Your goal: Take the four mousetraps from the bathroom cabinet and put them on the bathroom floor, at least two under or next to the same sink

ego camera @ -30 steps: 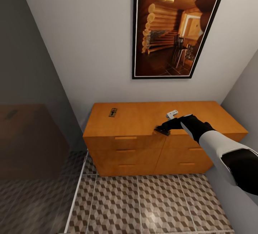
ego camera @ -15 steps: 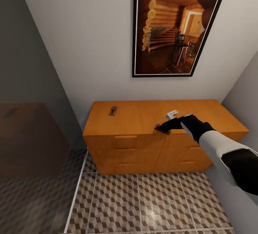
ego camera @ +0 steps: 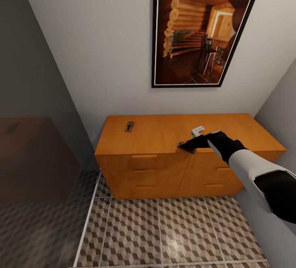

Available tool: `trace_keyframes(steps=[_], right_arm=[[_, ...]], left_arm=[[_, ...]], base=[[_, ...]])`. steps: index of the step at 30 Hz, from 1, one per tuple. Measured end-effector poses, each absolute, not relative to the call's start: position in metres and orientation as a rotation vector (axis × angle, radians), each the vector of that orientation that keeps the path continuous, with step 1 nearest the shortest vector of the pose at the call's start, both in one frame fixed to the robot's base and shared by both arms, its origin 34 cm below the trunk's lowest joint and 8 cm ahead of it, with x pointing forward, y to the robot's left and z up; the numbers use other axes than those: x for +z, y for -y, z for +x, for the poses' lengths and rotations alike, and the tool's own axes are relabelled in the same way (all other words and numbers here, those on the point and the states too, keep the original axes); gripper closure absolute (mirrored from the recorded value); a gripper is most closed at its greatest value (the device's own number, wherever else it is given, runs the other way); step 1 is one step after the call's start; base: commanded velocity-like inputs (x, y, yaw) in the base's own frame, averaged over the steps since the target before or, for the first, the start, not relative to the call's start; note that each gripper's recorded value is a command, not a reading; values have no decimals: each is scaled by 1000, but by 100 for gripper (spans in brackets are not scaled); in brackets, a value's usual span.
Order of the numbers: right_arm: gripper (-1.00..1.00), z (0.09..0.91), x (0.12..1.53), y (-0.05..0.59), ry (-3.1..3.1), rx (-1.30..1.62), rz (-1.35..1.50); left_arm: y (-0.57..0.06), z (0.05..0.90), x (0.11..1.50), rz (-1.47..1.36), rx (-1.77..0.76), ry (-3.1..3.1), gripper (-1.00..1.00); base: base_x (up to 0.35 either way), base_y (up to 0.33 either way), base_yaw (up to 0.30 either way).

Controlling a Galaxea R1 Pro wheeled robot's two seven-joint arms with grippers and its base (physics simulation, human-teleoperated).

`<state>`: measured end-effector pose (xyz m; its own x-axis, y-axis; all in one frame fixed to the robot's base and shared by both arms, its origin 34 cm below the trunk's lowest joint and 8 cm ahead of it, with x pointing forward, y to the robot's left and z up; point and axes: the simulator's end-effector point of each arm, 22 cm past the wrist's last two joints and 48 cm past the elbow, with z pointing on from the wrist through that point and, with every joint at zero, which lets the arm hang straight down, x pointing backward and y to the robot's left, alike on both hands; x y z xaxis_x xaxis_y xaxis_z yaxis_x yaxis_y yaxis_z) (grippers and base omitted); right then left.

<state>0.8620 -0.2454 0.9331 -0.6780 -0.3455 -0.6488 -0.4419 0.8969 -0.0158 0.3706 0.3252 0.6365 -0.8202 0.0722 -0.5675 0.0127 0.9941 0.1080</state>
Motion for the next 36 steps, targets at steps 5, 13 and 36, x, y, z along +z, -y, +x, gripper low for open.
trace_keyframes(steps=[5,13,36], right_arm=[[-100,862,931,248,-2381,183,-559],[-100,862,930,251,-2383,180,-558],[-100,846,909,263,-2446,176,-531]], left_arm=[[-325,370,636,59,132,-2533,-100],[-325,369,636,59,132,-2534,-100],[-324,369,635,59,130,-2535,-100]], base=[[0,0,0],[0,0,0],[0,0,0]])
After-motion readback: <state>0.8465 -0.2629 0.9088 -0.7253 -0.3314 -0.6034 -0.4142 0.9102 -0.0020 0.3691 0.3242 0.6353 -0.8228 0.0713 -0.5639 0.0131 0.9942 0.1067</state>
